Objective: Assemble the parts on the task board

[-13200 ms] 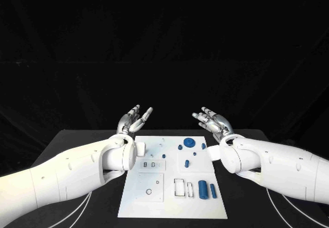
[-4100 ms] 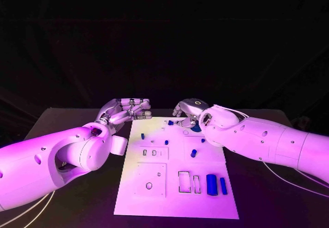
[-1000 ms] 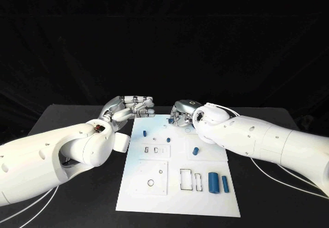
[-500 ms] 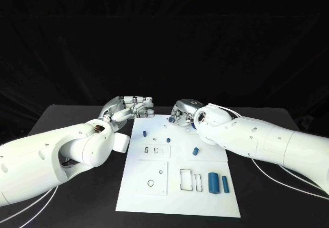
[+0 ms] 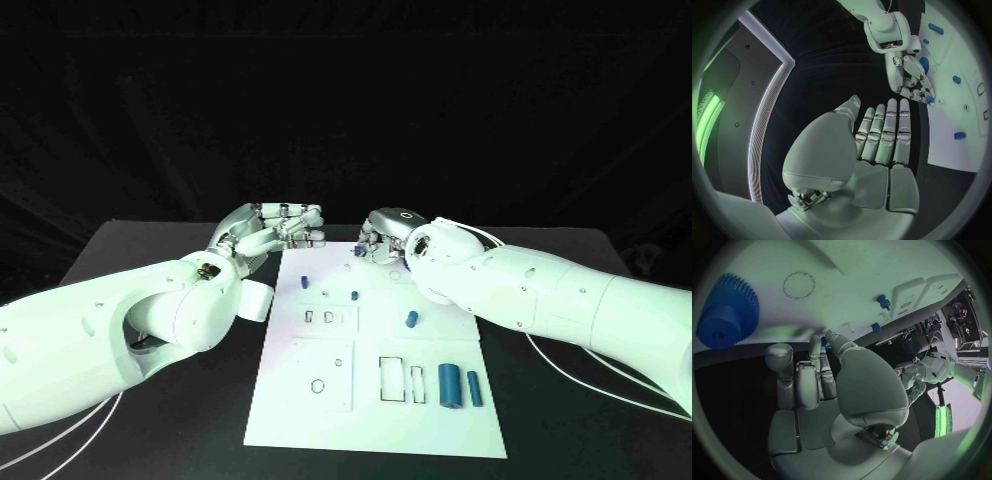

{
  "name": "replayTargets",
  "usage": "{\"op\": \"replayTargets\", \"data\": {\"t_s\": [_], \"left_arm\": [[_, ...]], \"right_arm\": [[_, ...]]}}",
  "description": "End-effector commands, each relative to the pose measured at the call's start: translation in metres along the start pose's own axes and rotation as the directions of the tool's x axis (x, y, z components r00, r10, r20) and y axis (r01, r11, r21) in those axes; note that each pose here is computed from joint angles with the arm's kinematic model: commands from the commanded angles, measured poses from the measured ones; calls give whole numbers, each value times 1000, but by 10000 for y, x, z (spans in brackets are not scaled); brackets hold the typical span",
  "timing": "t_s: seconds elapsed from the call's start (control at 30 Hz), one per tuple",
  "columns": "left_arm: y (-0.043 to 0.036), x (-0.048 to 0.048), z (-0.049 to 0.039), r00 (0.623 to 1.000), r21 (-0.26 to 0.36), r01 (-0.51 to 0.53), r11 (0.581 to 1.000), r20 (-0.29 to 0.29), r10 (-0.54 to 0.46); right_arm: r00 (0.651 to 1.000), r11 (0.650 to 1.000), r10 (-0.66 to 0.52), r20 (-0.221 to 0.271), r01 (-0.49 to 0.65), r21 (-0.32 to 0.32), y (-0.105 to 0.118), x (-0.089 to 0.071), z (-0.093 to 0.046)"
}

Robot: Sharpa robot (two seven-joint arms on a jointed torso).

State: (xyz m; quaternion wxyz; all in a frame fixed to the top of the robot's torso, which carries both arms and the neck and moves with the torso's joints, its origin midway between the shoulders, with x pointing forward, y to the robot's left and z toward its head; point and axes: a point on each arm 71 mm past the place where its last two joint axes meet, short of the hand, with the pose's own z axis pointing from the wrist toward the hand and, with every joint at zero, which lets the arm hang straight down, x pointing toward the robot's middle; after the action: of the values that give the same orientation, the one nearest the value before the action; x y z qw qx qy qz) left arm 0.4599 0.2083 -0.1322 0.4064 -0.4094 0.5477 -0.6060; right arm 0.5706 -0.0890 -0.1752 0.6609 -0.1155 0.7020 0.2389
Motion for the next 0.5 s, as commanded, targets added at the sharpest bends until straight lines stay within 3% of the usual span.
{"op": "replayTargets", "data": {"t_s": [0.03,0.5], "left_arm": [[-15,30,4,1000,6,9,1000,-20,-9],[-18,21,6,1000,6,8,1000,-17,-8]], "right_arm": [[1000,1000,-12,1,12,-13,43,3,11],[1000,1000,-10,23,11,-20,69,-12,19]]}}
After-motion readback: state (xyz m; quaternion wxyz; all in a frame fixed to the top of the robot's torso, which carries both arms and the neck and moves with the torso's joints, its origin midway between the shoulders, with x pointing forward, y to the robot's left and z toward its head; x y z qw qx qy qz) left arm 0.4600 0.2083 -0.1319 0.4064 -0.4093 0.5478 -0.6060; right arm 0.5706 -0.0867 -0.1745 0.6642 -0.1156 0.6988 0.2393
